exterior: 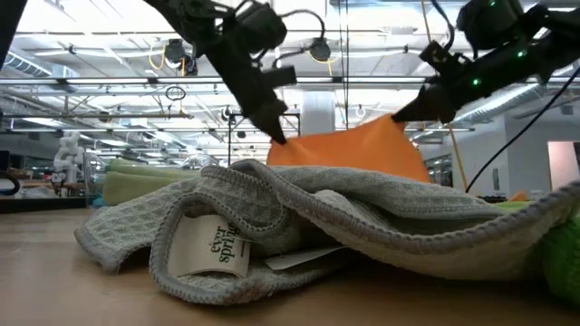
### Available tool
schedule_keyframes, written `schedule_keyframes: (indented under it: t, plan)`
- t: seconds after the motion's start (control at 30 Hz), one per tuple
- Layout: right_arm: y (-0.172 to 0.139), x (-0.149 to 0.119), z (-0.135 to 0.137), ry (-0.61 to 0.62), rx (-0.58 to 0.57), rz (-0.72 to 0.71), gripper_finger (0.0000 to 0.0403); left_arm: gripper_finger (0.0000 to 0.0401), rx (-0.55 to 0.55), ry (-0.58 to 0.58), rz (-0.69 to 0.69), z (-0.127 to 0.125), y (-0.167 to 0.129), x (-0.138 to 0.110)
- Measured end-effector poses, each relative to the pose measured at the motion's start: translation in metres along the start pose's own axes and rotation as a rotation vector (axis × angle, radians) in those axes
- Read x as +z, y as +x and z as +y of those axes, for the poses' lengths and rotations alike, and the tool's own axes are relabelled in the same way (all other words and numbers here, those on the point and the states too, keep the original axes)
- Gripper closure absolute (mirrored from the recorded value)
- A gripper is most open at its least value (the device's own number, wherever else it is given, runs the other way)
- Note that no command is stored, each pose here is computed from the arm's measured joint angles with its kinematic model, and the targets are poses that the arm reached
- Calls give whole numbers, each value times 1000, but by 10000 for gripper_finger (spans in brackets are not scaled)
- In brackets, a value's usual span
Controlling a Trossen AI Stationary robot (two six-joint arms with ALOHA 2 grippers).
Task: Fold microfiber towels
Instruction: Fold the orange microfiber cloth
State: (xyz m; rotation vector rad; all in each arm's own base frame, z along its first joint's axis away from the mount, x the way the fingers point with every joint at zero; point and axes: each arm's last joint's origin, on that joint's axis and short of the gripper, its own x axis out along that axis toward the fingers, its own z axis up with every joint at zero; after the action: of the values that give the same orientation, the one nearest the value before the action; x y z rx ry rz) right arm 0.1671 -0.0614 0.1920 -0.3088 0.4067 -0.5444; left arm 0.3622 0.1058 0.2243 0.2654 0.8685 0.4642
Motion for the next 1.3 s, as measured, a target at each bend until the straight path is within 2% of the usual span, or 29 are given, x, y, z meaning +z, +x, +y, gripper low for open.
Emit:
schedule_keyframes:
  t: [0.13,0.23,0.33,0.47,0.57,0.63,0.73,0.9,1.0,1.3]
  plan:
    - [9,-7,6,-8,100,38,403,321,-140,-27,-8,-8,6,-2]
    - [14,-13,12,-52,167,64,403,270,-239,-54,34,-27,10,-6]
    - [19,-18,17,-75,232,87,403,226,-289,-47,89,-44,5,-10]
    - [23,-24,20,-99,256,124,403,182,-251,1,90,-53,-10,-7]
    - [25,-27,22,-106,270,145,403,163,-165,-53,10,-41,-19,4]
    - [26,-28,23,-106,286,148,403,159,-150,-96,-49,-37,-17,9]
    - [26,-27,23,-105,284,144,403,164,-208,-102,-79,-45,-10,11]
    - [26,-27,23,-101,284,145,403,191,-255,38,-24,-76,4,2]
    - [26,-27,23,-99,285,148,403,210,-347,67,0,-86,17,-5]
    - [26,-27,23,-98,284,146,403,254,-388,78,48,-81,55,-23]
